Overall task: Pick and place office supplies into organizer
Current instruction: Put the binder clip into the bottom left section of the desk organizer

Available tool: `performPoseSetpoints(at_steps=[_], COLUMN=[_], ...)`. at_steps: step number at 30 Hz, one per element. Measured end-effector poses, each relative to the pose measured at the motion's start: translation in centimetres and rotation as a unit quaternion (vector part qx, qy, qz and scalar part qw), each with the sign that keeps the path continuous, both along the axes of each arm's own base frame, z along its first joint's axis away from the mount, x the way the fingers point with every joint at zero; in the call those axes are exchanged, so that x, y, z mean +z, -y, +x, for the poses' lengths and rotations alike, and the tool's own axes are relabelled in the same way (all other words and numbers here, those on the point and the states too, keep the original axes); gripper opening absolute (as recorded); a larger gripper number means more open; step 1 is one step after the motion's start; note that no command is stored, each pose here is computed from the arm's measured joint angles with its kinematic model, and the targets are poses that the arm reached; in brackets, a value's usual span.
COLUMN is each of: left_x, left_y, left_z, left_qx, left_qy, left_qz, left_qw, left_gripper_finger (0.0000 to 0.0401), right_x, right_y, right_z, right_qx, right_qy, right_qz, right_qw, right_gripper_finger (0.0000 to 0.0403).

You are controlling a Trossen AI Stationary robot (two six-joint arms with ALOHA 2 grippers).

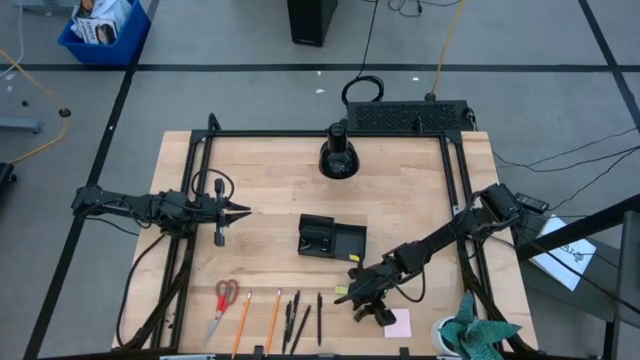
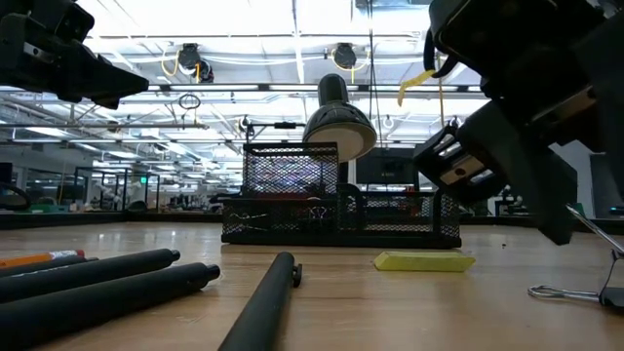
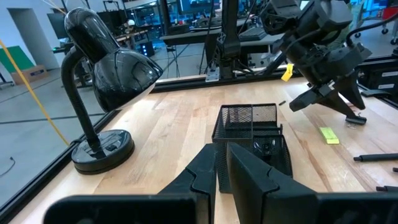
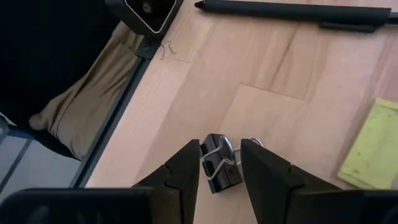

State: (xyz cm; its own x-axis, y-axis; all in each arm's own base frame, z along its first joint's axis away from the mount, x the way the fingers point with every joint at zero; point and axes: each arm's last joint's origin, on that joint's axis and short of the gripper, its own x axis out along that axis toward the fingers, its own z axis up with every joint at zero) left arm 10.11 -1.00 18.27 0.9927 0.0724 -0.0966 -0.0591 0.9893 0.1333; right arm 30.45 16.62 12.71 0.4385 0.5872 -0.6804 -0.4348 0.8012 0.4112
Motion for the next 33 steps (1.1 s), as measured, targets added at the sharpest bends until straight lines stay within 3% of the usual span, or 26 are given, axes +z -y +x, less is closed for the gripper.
performPoseSetpoints(at_steps=[10, 23, 33], left_x=[0.0, 0.0, -0.1], left_y=[0.0, 0.0, 0.0], left_z=[0.0, 0.0, 0.0], left_qx=[0.000, 0.000, 0.000], left_qy=[0.000, 0.000, -0.003], left_qz=[0.000, 0.000, 0.000], left_qw=[1.000, 1.000, 1.000], left_gripper_finger=[0.0047, 0.0047, 0.0047], right_x=[0.0, 0.1, 1.5], right_y=[0.0, -0.1, -0.2], right_z=[0.0, 0.0, -0.4], right_qx=[-0.001, 0.011, 0.014], right_qy=[0.007, 0.015, 0.009], right_qz=[-0.009, -0.010, 0.004], right_qw=[1.000, 1.000, 1.000], right_gripper_finger=[0.0102, 0.0005, 0.0003])
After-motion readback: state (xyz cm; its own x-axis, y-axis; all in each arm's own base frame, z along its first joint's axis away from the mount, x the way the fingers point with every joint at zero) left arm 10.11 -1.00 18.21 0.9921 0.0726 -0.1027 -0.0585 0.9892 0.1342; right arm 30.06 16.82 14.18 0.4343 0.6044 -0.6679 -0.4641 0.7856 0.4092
